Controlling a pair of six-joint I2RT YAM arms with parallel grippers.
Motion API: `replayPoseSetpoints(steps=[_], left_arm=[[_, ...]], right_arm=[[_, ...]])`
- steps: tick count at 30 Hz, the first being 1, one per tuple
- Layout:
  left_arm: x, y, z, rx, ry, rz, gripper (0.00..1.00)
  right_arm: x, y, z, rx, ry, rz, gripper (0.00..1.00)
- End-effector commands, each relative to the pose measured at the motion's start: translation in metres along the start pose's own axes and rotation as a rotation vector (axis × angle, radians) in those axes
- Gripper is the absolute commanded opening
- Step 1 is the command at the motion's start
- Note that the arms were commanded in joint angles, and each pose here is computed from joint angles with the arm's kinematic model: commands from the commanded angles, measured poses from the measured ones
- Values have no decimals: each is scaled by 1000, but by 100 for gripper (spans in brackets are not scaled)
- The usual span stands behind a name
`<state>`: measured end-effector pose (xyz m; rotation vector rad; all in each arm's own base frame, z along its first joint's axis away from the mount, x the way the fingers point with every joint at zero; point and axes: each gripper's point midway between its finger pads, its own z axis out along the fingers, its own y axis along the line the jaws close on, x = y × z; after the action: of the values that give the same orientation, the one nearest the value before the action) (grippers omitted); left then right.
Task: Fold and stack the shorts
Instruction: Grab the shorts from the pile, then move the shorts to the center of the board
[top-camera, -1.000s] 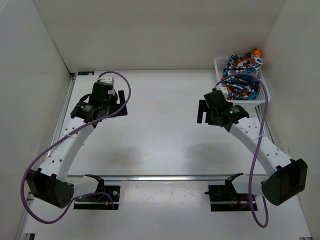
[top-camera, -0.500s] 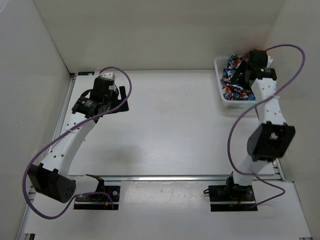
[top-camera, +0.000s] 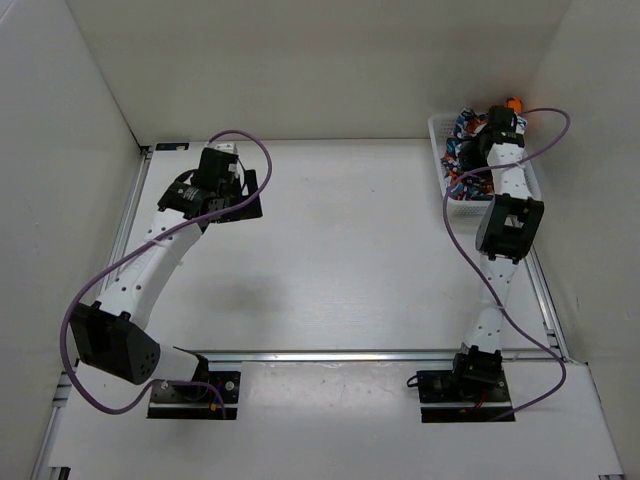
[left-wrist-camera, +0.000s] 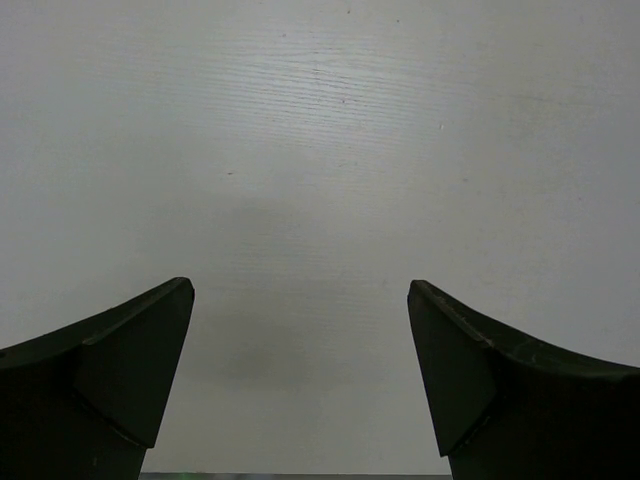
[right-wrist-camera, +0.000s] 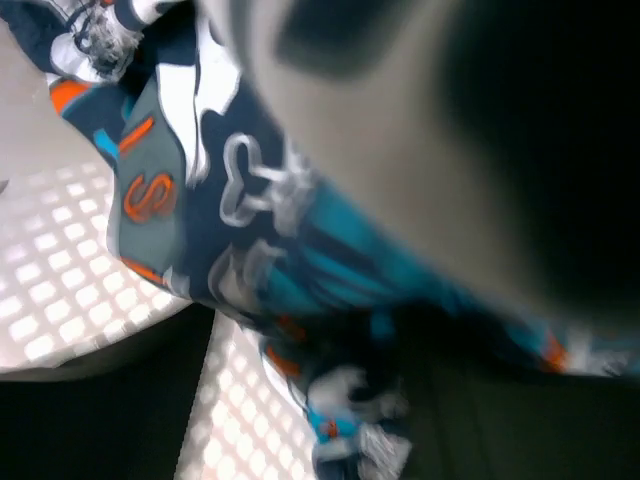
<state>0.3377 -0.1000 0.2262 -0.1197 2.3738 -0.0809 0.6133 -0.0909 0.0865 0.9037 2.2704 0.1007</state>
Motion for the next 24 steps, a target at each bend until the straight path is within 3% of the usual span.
replayPoseSetpoints(steps=[1,3,4,6,9,10,13,16,19,24], left_arm=[[-16,-3,-4,10,-35,4,100],[-22,1,-6,-8,-54,37,100],[-29,11,-8,-59,-82,55,100],[-30,23,-11,-108,-80,66,100],[-36,25,-24,-75,-101,43,100],[-36,20,-29,-29,-103,6,100],[-39,14,-43,48,-118,-66,100],[-34,5,-54,121,-110,-126,100],[-30,5,-58,137,-101,-153,100],[-35,37,-83,38,-131,-235,100]], right_arm=[[-34,37,-3,-138,-109,61,57],[-31,38,1,-146,-104,60,35],[-35,40,-3,-151,-111,60,14],[-51,40,-26,-143,-160,31,0],[-75,47,-82,-147,-249,-8,0],[-89,63,-126,-191,-304,-32,0],[-92,89,-189,-247,-397,-133,0],[-101,123,-303,-409,-520,-196,0],[-85,152,-384,-548,-583,-281,0],[-19,202,-473,-773,-572,-408,0]])
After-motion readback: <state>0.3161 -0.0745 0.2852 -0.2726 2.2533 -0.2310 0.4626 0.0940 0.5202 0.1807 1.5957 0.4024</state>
